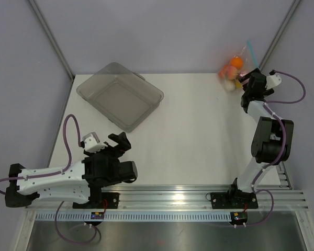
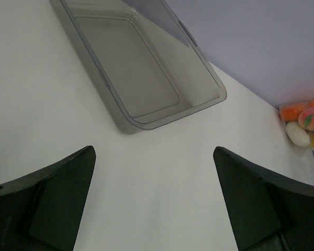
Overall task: Open the zip-top bag and remove the fake food
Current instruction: Pick up the zipper food storage bag at the corner of the board.
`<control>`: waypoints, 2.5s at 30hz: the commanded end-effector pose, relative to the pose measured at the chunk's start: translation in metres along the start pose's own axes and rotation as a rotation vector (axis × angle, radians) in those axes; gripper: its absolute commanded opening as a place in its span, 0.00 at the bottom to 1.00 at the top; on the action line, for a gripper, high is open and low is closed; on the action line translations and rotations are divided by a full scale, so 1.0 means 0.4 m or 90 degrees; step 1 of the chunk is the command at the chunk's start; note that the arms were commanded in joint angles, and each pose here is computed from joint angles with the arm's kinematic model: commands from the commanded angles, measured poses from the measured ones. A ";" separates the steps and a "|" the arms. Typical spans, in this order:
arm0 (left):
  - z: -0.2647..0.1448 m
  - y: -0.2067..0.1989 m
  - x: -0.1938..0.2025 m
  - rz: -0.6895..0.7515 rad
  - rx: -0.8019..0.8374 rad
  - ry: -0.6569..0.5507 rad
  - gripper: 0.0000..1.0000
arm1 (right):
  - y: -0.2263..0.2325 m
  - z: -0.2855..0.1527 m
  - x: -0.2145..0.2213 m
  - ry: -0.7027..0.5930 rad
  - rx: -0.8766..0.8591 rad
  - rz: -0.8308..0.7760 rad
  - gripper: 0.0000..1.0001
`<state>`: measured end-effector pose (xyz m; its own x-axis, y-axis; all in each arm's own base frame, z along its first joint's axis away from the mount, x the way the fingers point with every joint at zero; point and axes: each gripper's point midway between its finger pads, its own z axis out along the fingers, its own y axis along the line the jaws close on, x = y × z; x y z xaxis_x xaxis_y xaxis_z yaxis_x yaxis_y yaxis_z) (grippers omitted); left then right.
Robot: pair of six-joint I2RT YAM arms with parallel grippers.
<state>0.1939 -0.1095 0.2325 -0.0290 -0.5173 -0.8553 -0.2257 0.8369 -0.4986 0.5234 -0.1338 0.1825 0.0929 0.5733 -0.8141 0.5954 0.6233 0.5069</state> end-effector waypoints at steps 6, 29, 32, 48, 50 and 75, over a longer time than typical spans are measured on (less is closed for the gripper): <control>0.010 -0.007 -0.138 -0.039 0.081 -0.159 0.99 | 0.027 0.113 -0.032 -0.023 -0.041 0.023 0.99; 0.010 0.003 -0.132 -0.053 0.088 -0.161 0.99 | 0.039 0.284 -0.038 -0.067 -0.133 0.129 0.55; 0.011 0.008 -0.130 -0.066 0.090 -0.160 0.99 | 0.048 0.278 -0.038 -0.065 -0.150 0.135 0.32; 0.010 -0.003 -0.084 -0.142 0.113 -0.143 0.99 | 0.089 0.198 -0.044 -0.029 -0.214 0.178 0.00; 0.009 -0.007 -0.082 -0.148 0.114 -0.142 0.99 | 0.097 0.189 -0.039 -0.018 -0.223 0.183 0.00; 0.225 -0.162 -0.106 -0.139 -0.085 -0.285 0.87 | 0.196 -0.077 0.059 0.116 -0.315 0.144 0.00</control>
<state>0.2737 -0.1122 0.2151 0.0395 -0.2973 -0.9540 -0.5693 0.7779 -0.2660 0.5592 -0.0783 0.1781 0.0286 0.8010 -0.5980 0.2032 0.5811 0.7881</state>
